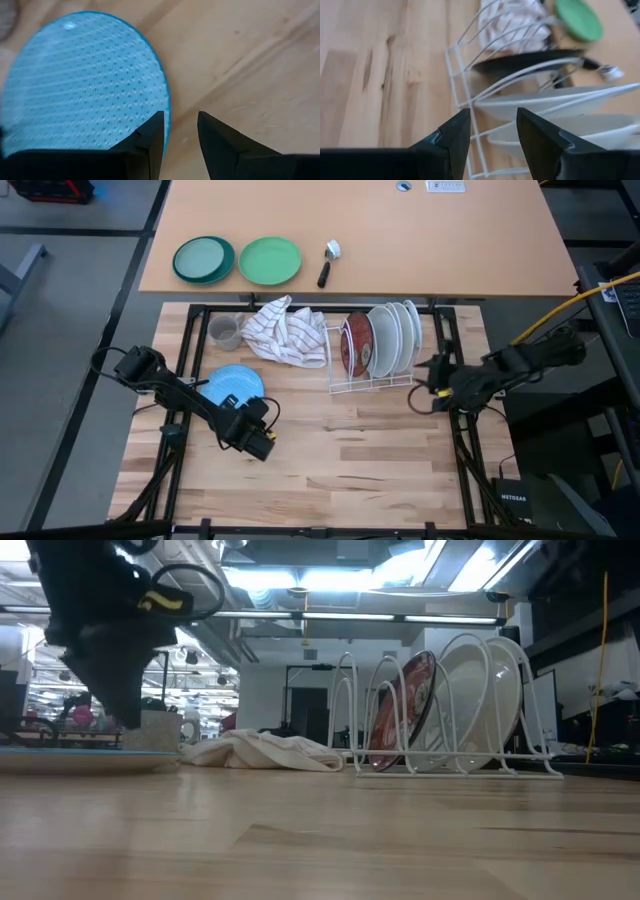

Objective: Sort dishes
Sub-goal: Put the blue plate into the white dish rack

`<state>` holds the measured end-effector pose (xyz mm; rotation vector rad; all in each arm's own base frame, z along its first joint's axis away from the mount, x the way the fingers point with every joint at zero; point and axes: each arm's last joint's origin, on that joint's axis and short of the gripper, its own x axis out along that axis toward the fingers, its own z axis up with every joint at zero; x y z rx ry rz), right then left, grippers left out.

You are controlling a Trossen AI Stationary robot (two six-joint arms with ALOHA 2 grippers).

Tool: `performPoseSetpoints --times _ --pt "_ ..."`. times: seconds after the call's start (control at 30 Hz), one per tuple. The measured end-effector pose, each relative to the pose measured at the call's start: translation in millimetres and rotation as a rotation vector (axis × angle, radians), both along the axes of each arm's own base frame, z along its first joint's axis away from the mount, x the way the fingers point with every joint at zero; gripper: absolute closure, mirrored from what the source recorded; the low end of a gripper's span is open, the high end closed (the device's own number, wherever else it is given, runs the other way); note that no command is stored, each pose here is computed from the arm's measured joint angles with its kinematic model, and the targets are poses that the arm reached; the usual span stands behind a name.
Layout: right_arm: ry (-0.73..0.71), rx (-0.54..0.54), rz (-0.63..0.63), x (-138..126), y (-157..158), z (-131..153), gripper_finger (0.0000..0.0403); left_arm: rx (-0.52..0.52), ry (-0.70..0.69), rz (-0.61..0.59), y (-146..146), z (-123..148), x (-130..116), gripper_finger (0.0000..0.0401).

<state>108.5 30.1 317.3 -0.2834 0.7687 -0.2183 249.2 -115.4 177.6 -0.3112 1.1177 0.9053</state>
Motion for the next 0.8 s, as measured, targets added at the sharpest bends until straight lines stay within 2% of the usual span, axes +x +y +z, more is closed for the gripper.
performPoseSetpoints --times 0.2,0.4,0.67,0.8 --pt "0.123 0.016 0.047 9 6 -32 0.0237 -0.011 -0.004 -0.069 0 -11 0 0.0292" --pt "0.156 0.026 0.061 13 9 -43 0.0237 -0.004 0.014 -0.073 2 -14 -3 0.0285" --pt "0.152 0.037 0.051 13 9 -44 0.0237 -0.047 0.055 -0.032 8 -23 -7 0.0213" --pt "0.141 0.062 0.023 13 9 -44 0.0237 -0.045 0.074 -0.035 10 -26 -10 0.0194"
